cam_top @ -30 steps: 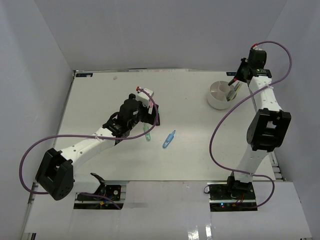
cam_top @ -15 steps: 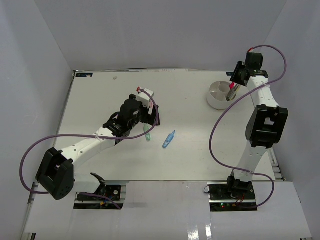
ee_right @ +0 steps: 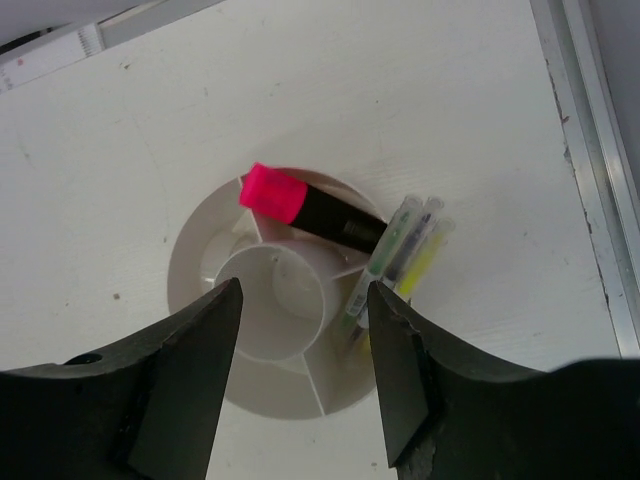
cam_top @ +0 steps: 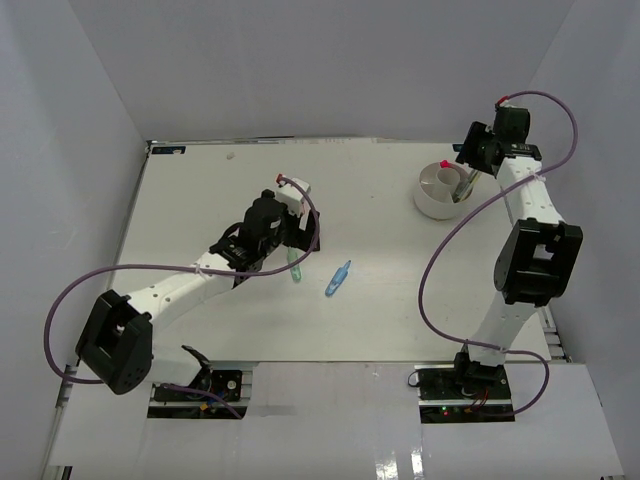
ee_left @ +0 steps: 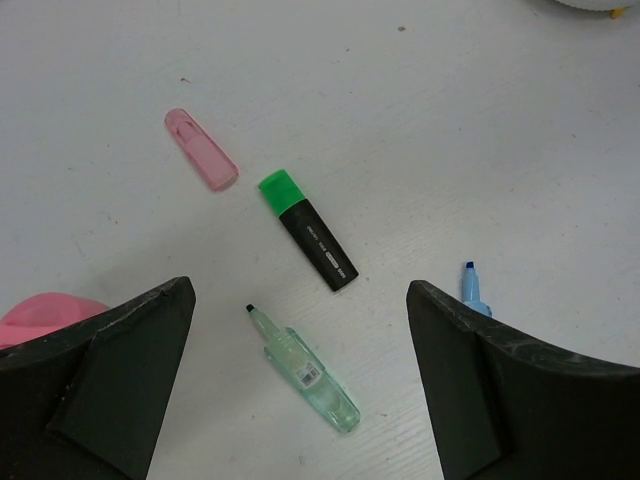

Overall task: Sort the stationery into containers
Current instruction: Place the pen in the storage box, then pick up the pen from the center of the board.

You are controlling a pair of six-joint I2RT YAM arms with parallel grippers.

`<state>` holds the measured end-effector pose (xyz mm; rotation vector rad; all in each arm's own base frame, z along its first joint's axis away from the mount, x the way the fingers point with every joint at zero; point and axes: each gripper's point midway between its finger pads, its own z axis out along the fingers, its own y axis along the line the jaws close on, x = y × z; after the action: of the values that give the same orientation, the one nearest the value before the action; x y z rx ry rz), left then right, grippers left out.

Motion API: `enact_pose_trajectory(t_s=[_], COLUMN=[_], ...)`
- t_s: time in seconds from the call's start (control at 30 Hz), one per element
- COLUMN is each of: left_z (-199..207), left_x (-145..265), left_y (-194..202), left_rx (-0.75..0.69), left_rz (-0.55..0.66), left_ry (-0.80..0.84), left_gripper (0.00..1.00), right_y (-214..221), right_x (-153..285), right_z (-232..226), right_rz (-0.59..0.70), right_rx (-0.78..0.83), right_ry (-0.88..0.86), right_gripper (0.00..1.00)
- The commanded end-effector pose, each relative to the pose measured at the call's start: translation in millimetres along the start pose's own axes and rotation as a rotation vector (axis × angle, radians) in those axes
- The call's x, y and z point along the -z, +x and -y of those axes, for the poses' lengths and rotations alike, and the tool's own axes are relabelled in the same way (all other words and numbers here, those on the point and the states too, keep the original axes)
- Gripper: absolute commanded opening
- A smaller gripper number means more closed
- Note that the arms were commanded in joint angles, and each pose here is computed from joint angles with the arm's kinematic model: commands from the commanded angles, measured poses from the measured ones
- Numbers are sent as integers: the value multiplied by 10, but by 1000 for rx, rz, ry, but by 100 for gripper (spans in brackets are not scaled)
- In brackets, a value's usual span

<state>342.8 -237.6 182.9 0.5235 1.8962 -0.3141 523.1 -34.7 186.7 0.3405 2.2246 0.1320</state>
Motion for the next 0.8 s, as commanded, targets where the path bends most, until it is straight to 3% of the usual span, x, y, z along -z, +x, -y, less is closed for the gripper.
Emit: enact_pose_trajectory(t_s=[0.0, 0.07, 0.27, 0.5, 0.77], left_z=[53, 61, -1, -16, 3], left_x=[-10, -32, -142, -481, -912], left_y=[-133, -146, 10, 311, 761], left_rx=[39, 64, 151, 302, 349], left_rz=[13, 12, -73, -255, -391], left_ry=[16, 10, -65, -198, -317], left_gripper=[98, 98, 98, 98, 95], right_y=[-375, -239, -170, 385, 1066], right_x=[594, 677, 1339, 1834, 1801], right_z=[-232, -243, -456, -592, -578], right_rz=[140, 136, 282, 389, 316], right_rx=[15, 12, 10, 13, 11], right_ry=[-104, -124, -263, -429, -500], right_gripper=[62, 63, 65, 69, 73])
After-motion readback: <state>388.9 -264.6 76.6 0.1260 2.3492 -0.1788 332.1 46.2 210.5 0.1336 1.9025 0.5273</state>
